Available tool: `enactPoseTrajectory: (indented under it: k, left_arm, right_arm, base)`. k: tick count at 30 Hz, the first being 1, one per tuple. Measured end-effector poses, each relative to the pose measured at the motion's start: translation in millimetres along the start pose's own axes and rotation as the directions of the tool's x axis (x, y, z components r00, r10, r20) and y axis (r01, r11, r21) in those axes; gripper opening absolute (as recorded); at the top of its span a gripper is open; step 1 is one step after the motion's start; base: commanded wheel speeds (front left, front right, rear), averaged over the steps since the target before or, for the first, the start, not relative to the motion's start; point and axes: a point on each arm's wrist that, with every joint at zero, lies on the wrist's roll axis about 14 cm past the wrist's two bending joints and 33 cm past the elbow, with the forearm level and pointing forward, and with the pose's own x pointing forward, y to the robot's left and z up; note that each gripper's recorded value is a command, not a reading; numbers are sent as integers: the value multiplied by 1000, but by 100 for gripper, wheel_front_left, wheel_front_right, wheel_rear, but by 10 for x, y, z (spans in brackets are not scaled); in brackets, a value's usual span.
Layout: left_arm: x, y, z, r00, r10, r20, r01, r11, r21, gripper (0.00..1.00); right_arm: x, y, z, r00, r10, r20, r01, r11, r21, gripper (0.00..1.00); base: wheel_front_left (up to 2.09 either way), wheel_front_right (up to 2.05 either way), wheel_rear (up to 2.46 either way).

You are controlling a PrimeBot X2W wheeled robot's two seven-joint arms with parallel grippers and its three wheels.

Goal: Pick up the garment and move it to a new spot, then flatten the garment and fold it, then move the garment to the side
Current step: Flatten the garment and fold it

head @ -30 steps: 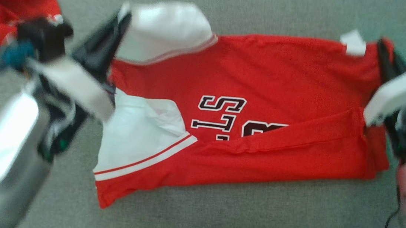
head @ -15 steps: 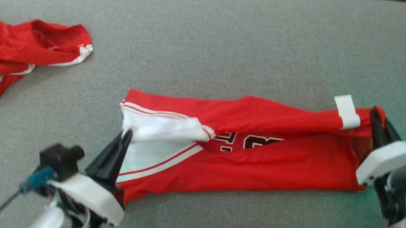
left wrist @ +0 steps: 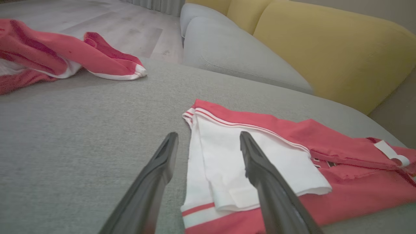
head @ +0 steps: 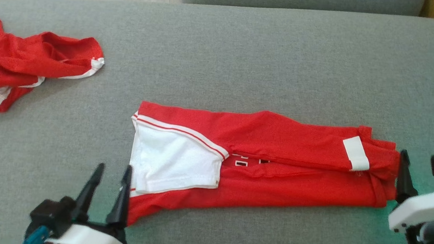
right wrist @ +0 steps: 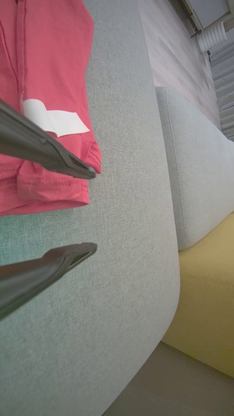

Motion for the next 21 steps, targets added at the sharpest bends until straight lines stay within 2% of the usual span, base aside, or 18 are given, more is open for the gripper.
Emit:
enactPoseTrajectory:
  k: [6, 10, 18, 21]
  left_arm:
    - [-91, 152, 121, 994, 83, 64, -85, 996, 35, 100]
    - [-115, 204, 208, 988, 117, 101, -122, 992, 44, 100]
    - [-148, 287, 255, 980, 158, 121, -165, 985, 49, 100]
    - [-175, 326, 271, 976, 176, 129, -183, 982, 46, 100]
  right_arm:
    - [-91, 2, 36, 999, -14, 28, 14, 1000, 7, 100]
    - [-82, 57, -32, 1000, 0, -7, 0, 1000, 6, 100]
    - [75, 153, -366, 981, 30, -190, -41, 998, -54, 100]
    - [154, 164, -509, 961, 32, -276, -54, 996, -74, 100]
  base:
    - [0, 0, 0]
    - [0, 0, 0]
    - [0, 0, 0]
    - [0, 0, 0]
